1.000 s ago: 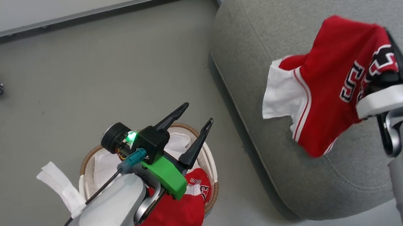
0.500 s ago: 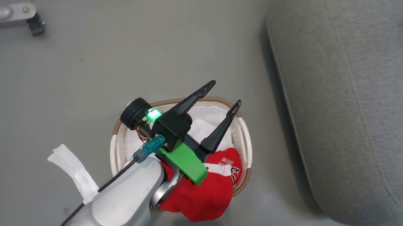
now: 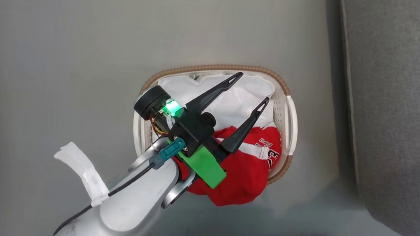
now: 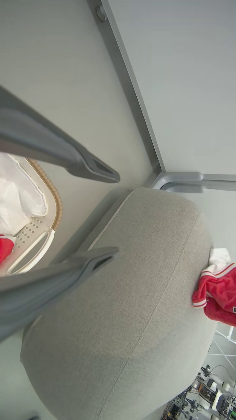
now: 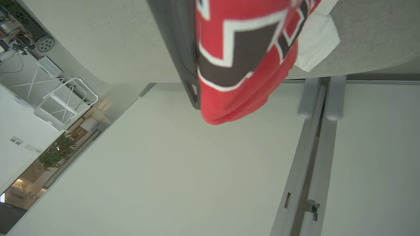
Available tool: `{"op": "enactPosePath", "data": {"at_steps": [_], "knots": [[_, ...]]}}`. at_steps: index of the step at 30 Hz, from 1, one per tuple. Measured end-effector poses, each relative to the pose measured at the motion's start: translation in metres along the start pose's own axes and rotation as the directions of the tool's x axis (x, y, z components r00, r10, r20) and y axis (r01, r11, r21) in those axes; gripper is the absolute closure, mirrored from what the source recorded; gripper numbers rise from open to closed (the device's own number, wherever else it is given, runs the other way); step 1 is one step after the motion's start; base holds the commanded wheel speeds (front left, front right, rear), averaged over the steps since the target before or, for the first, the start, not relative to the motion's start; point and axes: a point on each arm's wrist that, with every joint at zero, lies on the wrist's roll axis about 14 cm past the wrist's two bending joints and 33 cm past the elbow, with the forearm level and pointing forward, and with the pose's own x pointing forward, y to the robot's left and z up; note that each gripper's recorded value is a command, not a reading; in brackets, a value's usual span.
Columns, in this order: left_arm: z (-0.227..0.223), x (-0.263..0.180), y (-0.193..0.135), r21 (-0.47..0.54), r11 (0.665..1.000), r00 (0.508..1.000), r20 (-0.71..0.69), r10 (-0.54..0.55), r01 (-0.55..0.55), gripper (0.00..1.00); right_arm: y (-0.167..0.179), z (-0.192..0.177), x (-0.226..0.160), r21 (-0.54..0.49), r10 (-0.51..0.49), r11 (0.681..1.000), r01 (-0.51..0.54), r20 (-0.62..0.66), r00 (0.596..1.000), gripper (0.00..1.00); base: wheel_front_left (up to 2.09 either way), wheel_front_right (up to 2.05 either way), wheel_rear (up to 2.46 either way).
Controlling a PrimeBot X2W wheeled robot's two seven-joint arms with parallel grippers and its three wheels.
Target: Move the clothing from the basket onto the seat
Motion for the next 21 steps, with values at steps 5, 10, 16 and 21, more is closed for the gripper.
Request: {"op": "enactPosePath", "data": {"at_steps": [5,10,16,21], "knots": [[-0.027,-0.001,0.010,-0.026,1.000,0.999,-0.052,0.004,-0.006,0.00,0.048,-0.072,-0.011,0.011,0.072,0.997,-0.071,-0.143,0.987,1.00,0.00,0.00,0.00],[-0.047,0.001,0.011,-0.039,0.999,0.996,-0.089,-0.013,0.010,0.00,0.066,-0.106,-0.026,0.014,0.102,0.995,-0.101,-0.216,0.971,1.00,0.00,0.00,0.00],[-0.051,0.009,0.005,-0.063,0.997,0.995,-0.087,-0.038,0.033,0.00,0.063,-0.105,-0.039,0.019,0.098,0.995,-0.096,-0.200,0.975,0.00,0.00,0.00,0.00],[-0.046,0.015,0.000,-0.085,0.995,0.996,-0.073,-0.052,0.045,0.00,0.059,-0.106,-0.058,0.001,0.116,0.993,-0.118,-0.199,0.973,0.00,0.00,0.00,0.00]]}}
